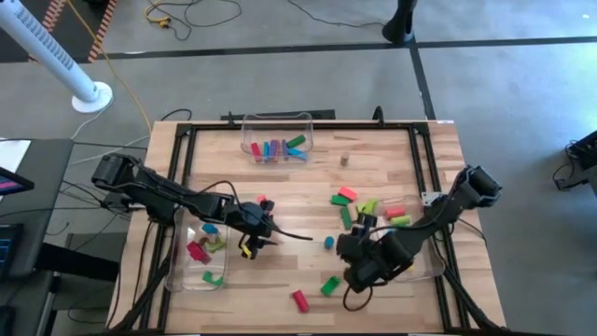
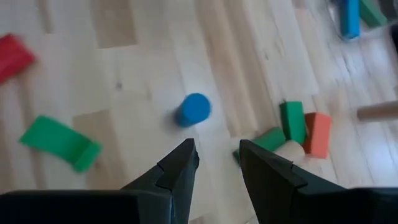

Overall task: Sort blocks by size
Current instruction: Put the green rectangular block into the top transparent bin

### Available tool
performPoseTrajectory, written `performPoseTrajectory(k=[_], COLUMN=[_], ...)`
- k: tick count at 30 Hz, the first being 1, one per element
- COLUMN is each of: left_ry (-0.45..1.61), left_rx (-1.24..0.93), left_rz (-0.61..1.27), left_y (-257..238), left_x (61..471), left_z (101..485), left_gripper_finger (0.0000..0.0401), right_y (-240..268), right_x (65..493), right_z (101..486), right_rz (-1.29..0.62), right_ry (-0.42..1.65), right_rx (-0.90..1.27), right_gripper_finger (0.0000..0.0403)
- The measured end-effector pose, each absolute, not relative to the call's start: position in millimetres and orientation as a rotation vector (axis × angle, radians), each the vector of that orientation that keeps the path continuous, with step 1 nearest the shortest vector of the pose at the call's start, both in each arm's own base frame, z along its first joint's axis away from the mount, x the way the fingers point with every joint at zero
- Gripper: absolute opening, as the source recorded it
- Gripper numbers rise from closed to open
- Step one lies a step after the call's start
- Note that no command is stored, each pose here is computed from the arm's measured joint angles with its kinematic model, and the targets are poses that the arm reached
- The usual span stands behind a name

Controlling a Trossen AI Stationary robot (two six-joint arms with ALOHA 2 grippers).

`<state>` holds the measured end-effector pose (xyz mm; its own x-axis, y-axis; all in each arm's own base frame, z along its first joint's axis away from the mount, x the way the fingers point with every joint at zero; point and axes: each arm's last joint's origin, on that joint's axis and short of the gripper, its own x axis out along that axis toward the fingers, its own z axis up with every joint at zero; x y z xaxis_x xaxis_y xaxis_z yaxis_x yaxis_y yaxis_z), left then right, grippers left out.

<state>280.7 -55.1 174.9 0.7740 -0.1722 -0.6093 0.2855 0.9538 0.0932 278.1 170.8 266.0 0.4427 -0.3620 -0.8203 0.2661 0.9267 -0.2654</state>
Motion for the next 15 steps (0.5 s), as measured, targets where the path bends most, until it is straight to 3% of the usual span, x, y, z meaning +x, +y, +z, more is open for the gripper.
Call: performPoseTrajectory(k=[6,15], left_ry=[0.590,0.577], left_rx=[0.177,0.158], left_rz=[-0.246,-0.245], left_y=[-55.9,-57.6], left_x=[283.5,284.0], left_z=[179.2,180.5], left_gripper_finger=[0.0178,0.0178], right_y=[149.7,94.1], right_x=[289.5,288.7], right_z=[256.6,190.9], right_rz=[-0.490,-0.651], right_ry=[1.025,1.180], right_rx=[-0.030,0.169], right_gripper_finger=[0.0169,0.0169])
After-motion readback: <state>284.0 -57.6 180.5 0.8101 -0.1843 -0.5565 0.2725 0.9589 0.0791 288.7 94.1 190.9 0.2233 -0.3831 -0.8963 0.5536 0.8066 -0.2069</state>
